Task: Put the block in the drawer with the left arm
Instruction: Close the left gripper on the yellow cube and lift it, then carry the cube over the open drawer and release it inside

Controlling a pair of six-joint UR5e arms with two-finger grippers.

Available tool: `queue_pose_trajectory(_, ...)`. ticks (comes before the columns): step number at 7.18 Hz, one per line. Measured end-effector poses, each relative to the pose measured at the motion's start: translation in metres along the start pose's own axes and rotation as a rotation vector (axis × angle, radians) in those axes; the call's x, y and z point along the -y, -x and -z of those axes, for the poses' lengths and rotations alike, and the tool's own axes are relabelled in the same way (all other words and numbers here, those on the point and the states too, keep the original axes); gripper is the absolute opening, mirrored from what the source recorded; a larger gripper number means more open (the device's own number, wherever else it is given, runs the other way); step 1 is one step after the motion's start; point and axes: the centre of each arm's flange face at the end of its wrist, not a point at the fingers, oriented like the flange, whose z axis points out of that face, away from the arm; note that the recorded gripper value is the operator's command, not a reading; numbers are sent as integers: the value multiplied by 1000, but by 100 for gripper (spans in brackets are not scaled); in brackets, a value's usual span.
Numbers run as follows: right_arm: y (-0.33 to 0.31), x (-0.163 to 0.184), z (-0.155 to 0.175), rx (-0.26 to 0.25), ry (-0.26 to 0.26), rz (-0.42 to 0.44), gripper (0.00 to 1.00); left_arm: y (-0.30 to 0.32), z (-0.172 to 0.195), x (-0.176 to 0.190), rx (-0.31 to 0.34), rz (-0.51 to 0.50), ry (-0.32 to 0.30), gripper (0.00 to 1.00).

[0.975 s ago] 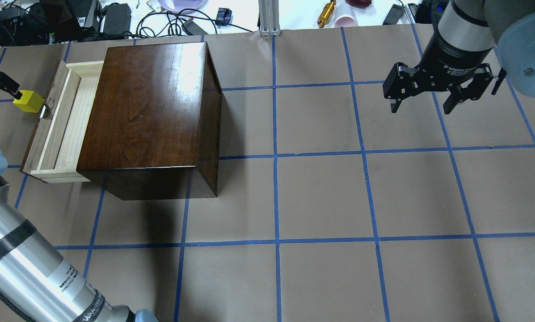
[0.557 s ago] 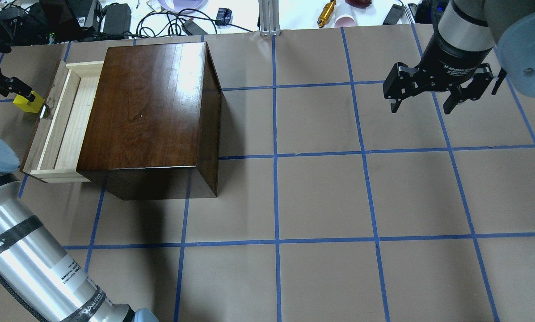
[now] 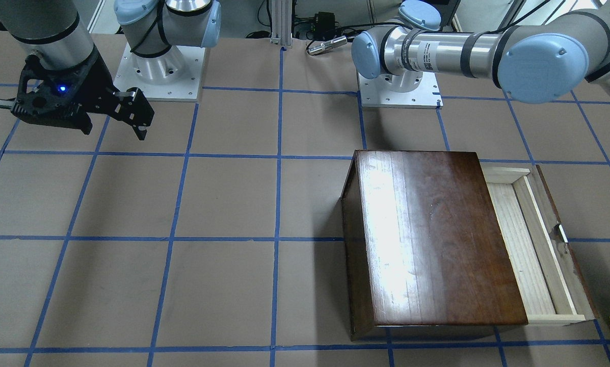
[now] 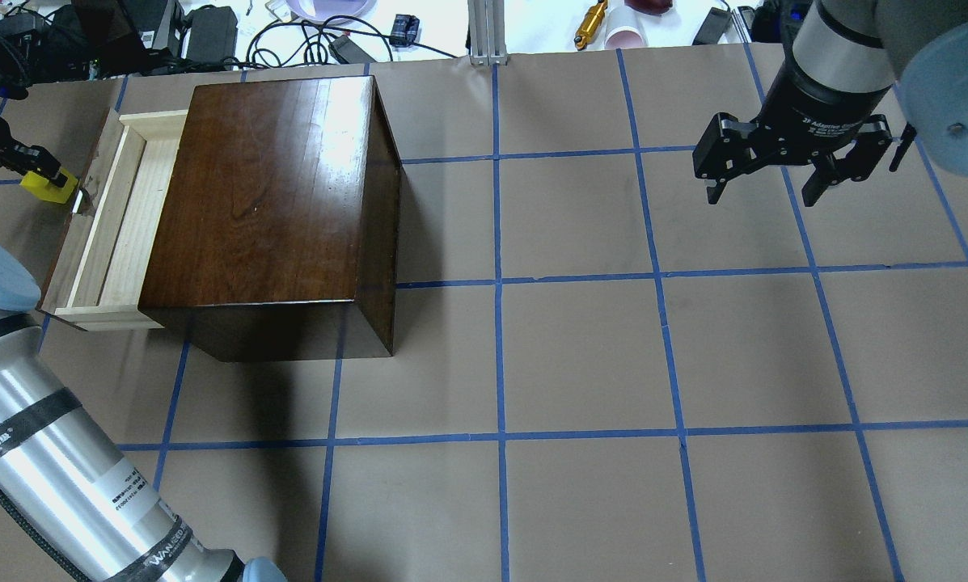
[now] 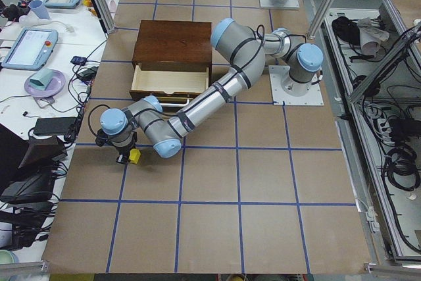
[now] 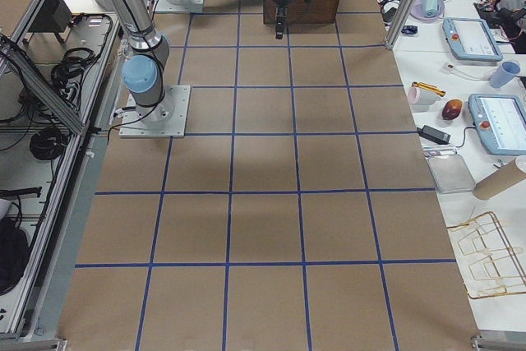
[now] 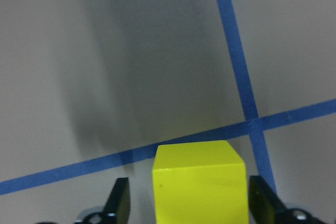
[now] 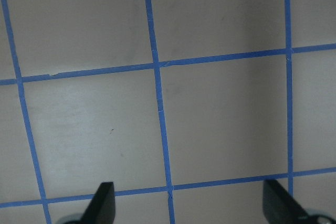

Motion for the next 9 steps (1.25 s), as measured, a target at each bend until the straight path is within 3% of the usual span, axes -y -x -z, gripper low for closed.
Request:
queue_pose_trajectory(2,0,0,0,0,0,0,100,-3,29,1,8,-3,-7,0)
queue_pose_trajectory(4,0,0,0,0,1,0,100,-25,106,-1,-1,1,3,0)
queue_pose_trajectory(7,0,0,0,0,1,0,100,-122,236,7,-47,104,47,0)
queue_pose_trajectory(9,0,0,0,1,0,0,100,-199,265,24,-69,194,77,0)
